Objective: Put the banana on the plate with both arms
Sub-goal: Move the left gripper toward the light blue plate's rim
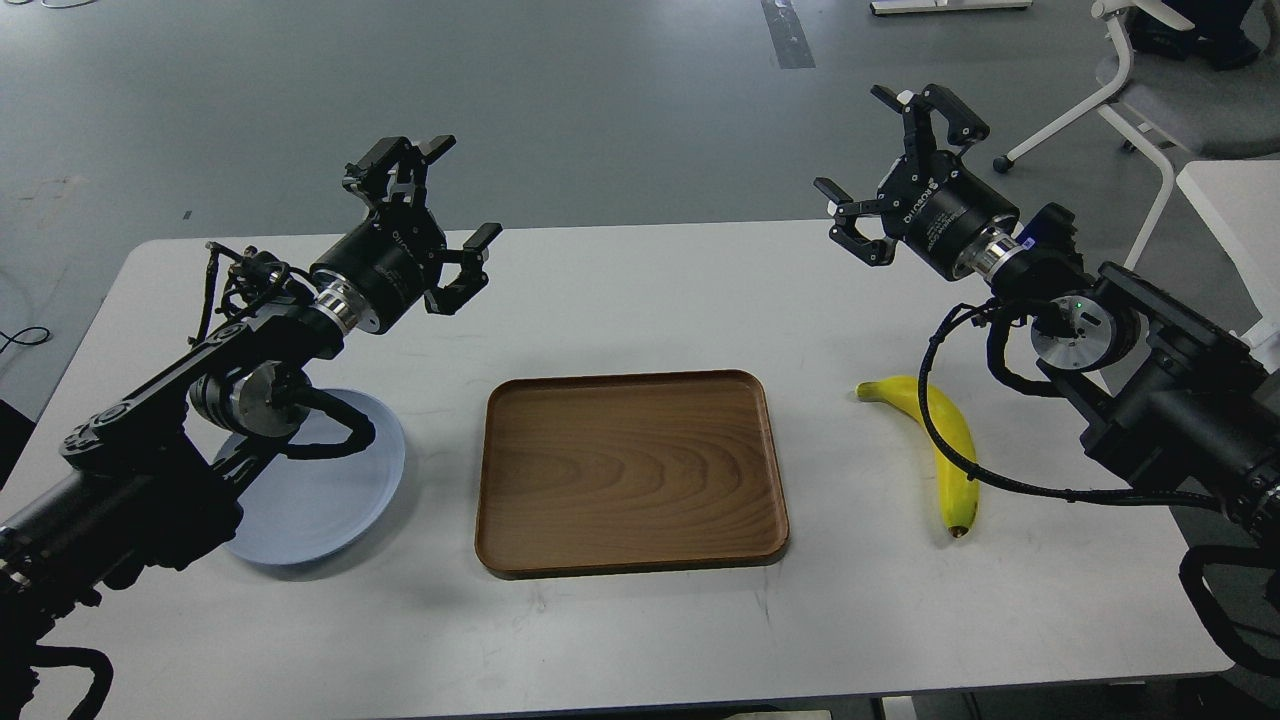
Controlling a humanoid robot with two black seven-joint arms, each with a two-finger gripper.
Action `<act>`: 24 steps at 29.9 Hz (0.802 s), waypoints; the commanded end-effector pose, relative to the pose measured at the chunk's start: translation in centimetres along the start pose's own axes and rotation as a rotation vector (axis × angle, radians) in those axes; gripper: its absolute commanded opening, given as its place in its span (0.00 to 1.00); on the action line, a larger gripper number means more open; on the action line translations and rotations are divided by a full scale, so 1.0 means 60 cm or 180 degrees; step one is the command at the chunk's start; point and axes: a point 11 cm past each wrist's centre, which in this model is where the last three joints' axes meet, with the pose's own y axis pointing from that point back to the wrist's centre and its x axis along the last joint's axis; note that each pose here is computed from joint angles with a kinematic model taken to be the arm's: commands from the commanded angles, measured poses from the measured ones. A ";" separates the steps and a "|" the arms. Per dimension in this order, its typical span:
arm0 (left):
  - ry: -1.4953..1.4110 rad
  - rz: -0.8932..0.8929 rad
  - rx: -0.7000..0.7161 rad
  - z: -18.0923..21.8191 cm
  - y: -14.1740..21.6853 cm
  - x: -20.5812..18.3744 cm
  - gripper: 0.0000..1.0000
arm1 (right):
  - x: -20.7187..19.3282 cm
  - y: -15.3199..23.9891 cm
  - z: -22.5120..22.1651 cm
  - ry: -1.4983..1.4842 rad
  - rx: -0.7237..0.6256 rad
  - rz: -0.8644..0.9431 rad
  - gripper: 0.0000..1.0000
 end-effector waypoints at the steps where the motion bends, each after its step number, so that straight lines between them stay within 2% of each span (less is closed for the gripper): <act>1: -0.0008 0.0020 -0.0013 0.004 0.001 0.003 0.98 | 0.001 0.001 -0.002 0.0004 0.0004 0.0005 1.00; 24: 0.0024 0.0116 -0.0117 0.020 0.012 0.021 0.98 | -0.006 -0.002 -0.009 0.0050 0.0003 -0.0041 1.00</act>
